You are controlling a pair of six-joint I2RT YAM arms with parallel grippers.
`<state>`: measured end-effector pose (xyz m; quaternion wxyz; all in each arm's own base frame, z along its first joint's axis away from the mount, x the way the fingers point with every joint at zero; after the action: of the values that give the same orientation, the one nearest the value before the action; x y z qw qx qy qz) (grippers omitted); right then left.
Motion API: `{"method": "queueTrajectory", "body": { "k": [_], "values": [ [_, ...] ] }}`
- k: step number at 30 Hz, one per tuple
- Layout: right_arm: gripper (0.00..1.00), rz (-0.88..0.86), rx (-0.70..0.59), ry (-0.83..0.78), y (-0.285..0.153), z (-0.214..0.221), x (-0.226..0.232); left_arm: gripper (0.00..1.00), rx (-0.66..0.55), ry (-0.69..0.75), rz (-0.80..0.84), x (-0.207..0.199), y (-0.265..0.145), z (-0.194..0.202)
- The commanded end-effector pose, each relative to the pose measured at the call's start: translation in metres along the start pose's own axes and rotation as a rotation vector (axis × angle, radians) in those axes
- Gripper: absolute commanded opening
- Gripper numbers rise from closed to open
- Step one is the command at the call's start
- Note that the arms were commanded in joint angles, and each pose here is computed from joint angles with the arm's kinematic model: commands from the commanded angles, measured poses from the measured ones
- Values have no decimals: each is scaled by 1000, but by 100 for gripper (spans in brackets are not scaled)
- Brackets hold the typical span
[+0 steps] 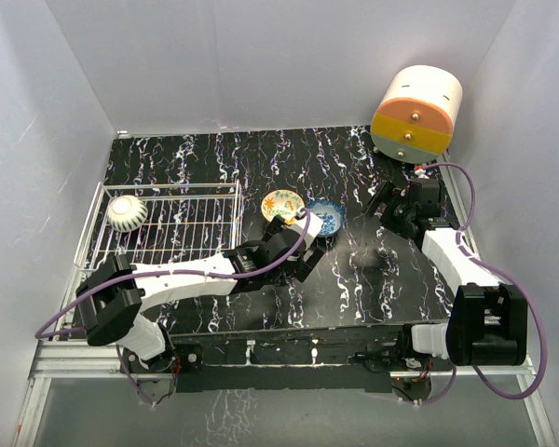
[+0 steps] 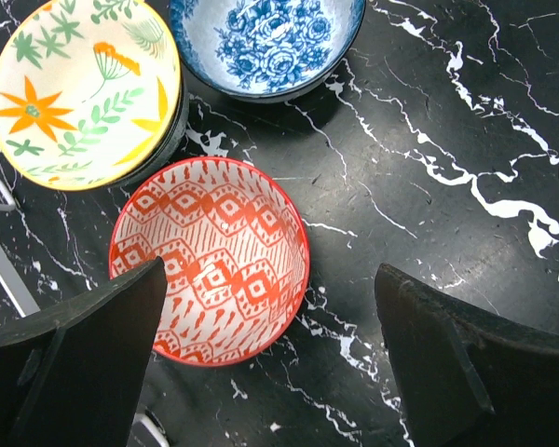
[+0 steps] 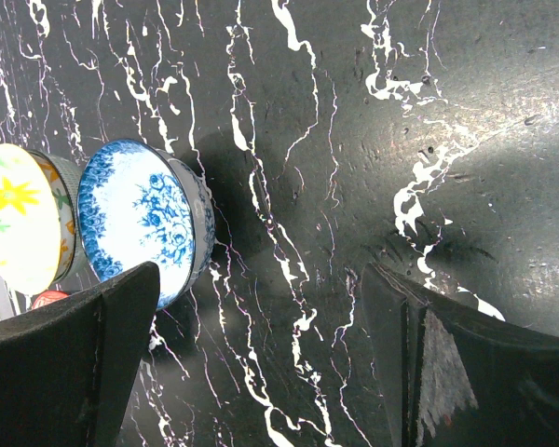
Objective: Load the bowls into the dish rack
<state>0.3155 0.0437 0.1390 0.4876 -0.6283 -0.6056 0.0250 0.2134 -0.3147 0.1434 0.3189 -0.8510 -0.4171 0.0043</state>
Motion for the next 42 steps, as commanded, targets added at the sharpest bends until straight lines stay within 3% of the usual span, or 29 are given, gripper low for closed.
{"method": "queueTrajectory", "body": {
  "k": [1,13,24,26,34,42],
  "values": [
    [93,-49,-66,-17,2,-17,11,89,-65,3,-3,-2,11,-4],
    [93,-34,-62,-19,5,-14,6,82,61,-59,85,-16,29,40],
    [93,-27,-65,-24,4,-13,4,63,131,-67,70,-18,46,68],
    [93,-26,-65,-23,4,-12,3,54,133,-71,66,-18,47,69],
    [93,-24,-69,-21,3,-13,2,0,142,-84,57,-17,46,68],
    [93,-17,-83,-24,1,-16,1,0,78,-116,119,-21,30,29]
  ]
}}
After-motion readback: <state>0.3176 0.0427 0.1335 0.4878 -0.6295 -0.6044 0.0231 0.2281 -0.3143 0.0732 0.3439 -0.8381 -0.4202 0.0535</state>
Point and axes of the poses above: each gripper's point midway between its finger pads, its own y axis out along the fingers, its own x axis along the line the jaws close on, z = x × y, the point moved 4 cm from there along -y, back along the fingers, and after that the axes turned 6 degrees about y, right-handed, at the moved point
